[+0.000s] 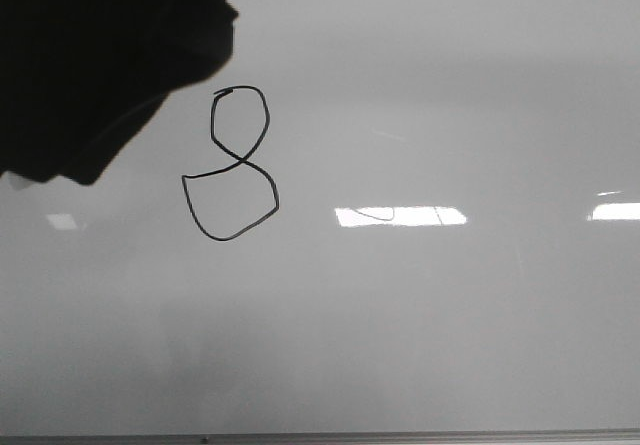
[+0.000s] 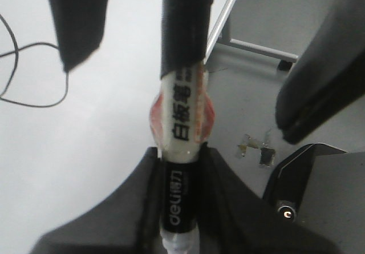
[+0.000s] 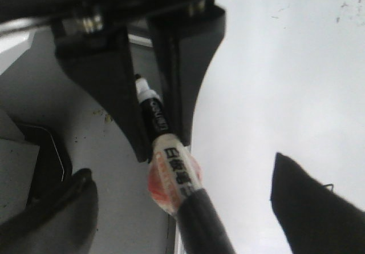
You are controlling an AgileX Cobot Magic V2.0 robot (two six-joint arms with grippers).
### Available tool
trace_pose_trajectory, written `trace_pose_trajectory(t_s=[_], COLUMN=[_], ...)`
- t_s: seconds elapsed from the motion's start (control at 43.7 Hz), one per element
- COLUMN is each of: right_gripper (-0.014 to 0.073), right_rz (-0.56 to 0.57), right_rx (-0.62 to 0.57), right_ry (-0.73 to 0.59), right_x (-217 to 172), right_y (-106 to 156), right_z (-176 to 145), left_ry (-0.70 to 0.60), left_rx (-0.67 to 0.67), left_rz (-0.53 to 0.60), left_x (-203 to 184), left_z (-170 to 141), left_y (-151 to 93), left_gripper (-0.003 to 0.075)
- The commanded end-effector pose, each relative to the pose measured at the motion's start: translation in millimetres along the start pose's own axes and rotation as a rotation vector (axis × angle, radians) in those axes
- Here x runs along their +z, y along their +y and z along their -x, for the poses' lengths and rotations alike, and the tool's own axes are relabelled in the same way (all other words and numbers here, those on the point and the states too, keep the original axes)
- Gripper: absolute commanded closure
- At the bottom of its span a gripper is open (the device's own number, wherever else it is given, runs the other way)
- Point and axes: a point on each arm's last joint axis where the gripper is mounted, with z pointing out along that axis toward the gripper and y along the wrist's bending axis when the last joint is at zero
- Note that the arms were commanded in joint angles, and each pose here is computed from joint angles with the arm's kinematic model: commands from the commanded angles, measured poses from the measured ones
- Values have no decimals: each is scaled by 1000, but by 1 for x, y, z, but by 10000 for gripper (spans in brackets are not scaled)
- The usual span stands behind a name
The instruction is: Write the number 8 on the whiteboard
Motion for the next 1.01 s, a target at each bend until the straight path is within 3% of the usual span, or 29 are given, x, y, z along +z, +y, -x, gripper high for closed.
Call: trace_pose_trajectory(t_s=[0.0, 0.137, 0.274, 0.503, 0.755, 0.869, 0.983], right_gripper=[-48, -48, -48, -48, -43, 59, 266], right_rz=[-135, -244, -350, -535, -762, -841, -879], right_rx=[63, 226, 352, 607, 834, 856, 837], right_ry=[-133, -150, -136, -127, -192, -233, -274], right_x=[-41, -80, -112, -149, -160, -161, -164], right_y=[-17, -34, -33, 9, 70, 91, 103], right_z=[13, -8, -44, -116, -178, -191, -194], left_ry=[-54, 6, 15, -25, -175, -223, -266], left_rx=[-144, -379, -569, -772, -797, -820, -830], left_rz=[36, 98, 228, 508, 771, 828, 891], left_x=[2, 16, 13, -17, -28, -23, -21], left_z=[13, 6, -6, -37, -59, -70, -80], left_y=[9, 28, 57, 105, 126, 125, 124], left_gripper=[741, 741, 741, 741, 741, 741, 741])
